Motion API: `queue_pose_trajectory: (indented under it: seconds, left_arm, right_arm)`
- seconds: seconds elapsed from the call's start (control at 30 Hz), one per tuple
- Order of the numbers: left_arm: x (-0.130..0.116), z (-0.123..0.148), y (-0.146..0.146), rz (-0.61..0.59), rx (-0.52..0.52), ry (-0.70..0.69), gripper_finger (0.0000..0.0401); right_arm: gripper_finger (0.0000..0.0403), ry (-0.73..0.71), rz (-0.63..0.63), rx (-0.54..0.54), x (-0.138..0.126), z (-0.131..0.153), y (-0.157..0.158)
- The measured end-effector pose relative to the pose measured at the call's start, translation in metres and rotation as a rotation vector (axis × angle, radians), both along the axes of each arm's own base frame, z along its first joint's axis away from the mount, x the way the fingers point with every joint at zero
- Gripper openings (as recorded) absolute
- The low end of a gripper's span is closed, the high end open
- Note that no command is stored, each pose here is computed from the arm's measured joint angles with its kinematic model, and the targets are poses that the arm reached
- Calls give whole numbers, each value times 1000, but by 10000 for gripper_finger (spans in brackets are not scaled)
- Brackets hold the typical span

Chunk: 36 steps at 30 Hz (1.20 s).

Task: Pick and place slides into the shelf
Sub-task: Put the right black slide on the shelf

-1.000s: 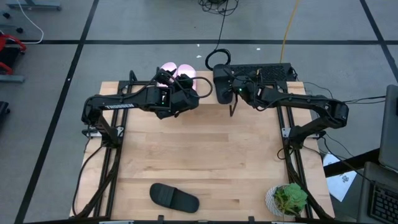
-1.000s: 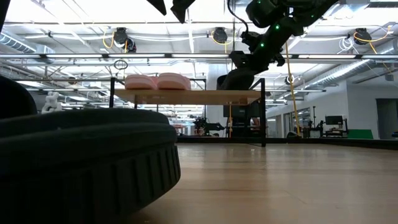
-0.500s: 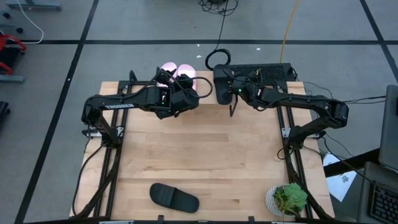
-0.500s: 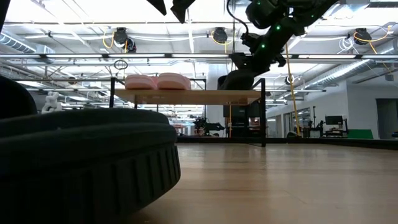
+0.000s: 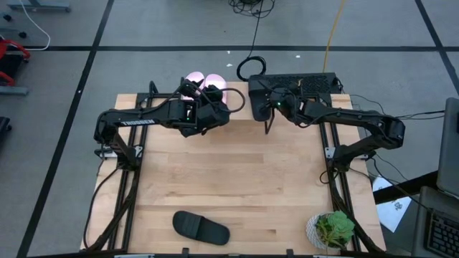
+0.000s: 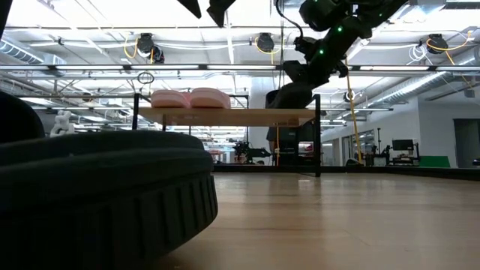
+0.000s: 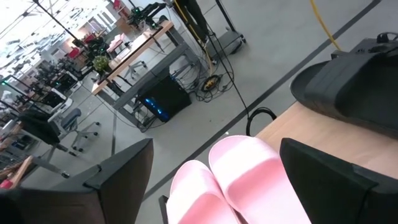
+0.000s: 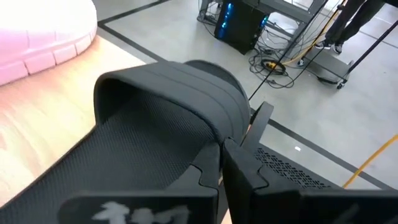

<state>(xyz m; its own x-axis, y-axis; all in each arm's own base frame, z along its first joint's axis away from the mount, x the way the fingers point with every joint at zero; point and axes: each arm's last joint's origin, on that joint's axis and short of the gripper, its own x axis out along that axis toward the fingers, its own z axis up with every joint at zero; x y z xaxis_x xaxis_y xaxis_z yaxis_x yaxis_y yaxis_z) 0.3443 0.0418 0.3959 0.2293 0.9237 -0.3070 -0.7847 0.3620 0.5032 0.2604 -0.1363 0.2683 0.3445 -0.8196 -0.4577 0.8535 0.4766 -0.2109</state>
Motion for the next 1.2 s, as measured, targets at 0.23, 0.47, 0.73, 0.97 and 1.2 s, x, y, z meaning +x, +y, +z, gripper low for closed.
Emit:
queue_pose_trajectory:
  seconds: [0.23,0.47,0.73,0.97,1.2]
  left_arm:
    - [5,3,0,-45,-22,-36,351]
    - [5,3,-1,-59,-26,-23,351]
    - [5,3,-1,-59,-26,-22,351]
    - [5,3,-1,-60,-26,-21,351]
    - [5,3,-1,-61,-26,-19,351]
  right_arm:
    - [0,7,18,26,0,-2,1]
    - [0,8,18,27,0,-2,1]
    - [1,6,58,58,0,-3,2]
    - [30,19,58,65,-1,-4,2]
    - [61,35,43,95,-3,-8,3]
